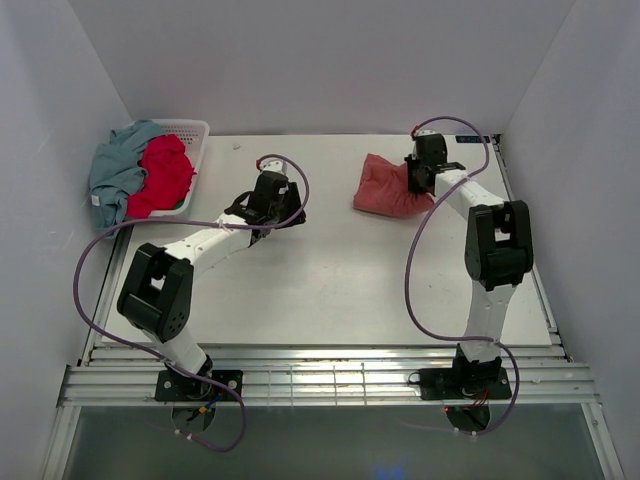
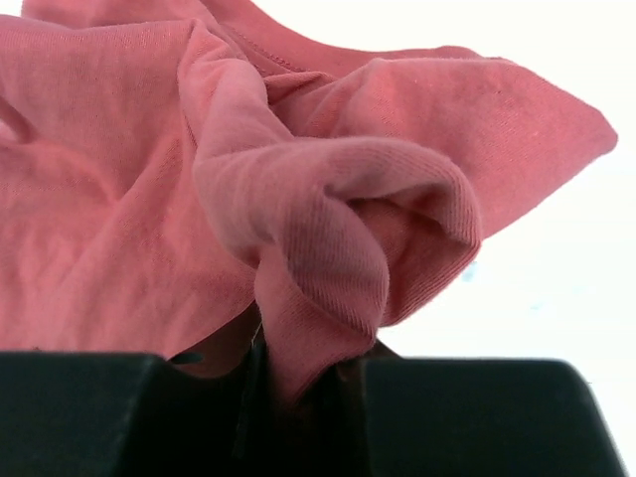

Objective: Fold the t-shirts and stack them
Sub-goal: Fold the tshirt, then neatly place the folded tshirt to the corner

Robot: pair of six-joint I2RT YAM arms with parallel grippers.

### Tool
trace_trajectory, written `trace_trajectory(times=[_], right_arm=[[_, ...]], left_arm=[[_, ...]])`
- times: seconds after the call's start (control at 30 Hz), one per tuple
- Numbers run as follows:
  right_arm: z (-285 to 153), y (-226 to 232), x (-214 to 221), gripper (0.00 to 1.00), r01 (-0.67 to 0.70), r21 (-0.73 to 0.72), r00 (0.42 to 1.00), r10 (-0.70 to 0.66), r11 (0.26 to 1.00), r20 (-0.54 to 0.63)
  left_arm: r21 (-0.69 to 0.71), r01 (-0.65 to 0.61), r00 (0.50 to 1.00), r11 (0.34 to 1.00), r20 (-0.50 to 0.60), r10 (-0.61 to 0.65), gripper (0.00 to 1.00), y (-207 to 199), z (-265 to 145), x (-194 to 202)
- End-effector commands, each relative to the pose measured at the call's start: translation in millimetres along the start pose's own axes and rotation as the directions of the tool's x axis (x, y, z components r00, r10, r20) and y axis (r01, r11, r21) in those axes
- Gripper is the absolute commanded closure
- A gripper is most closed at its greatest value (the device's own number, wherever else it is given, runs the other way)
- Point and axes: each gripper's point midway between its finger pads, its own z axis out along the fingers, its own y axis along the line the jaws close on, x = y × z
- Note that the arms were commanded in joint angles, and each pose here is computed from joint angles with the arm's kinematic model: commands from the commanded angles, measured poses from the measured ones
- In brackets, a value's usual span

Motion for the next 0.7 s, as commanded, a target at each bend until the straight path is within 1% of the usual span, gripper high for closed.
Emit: trace_trajectory(times=[0.0, 0.17, 0.23, 0.37, 0.4, 0.53, 0.67], right_arm=[[-5.2, -50.3, -32.6, 0.92, 0.038, 0.085, 0.998, -0.042, 0.996, 0.045], [1.9, -99.5, -32.8, 0.92, 0.076, 0.147, 0.997, -0.077, 0.986, 0.001], [1.1, -110.7, -37.1, 0.92, 0.084, 0.151, 0.996, -0.084, 0.985, -0.005], [9.0, -129.8, -32.2, 0.92, 0.135, 0.169, 0.990, -0.127, 0.976, -0.058], [8.8, -148.2, -29.5, 0.92, 0.147, 0.193, 0.988, -0.135, 0.970, -0.075], [9.3, -171.5, -26.4, 0.92, 0.191, 0.226, 0.978, -0.167, 0.955, -0.123], [10.2, -198.3, -20.0, 0.92, 0.203, 0.262, 0.973, -0.165, 0.943, -0.160]], left_arm=[[0.001, 0.003, 1.000, 1.000, 0.029, -0.003, 0.40, 3.4, -16.6, -10.8], [-0.005, 0.002, 1.000, 1.000, 0.017, -0.002, 0.40, 6.8, -18.0, -5.7], [-0.010, 0.001, 1.000, 1.000, 0.011, -0.001, 0.40, 8.2, -17.7, -3.8], [-0.015, -0.002, 1.000, 1.000, 0.000, 0.002, 0.40, 9.2, -16.7, -1.4], [-0.014, -0.002, 1.000, 1.000, 0.001, 0.002, 0.40, 9.0, -16.6, -1.8], [-0.017, -0.003, 1.000, 1.000, -0.011, 0.003, 0.40, 9.8, -16.0, 0.9], [-0.017, -0.003, 1.000, 1.000, -0.020, 0.002, 0.40, 9.7, -16.2, 2.4]])
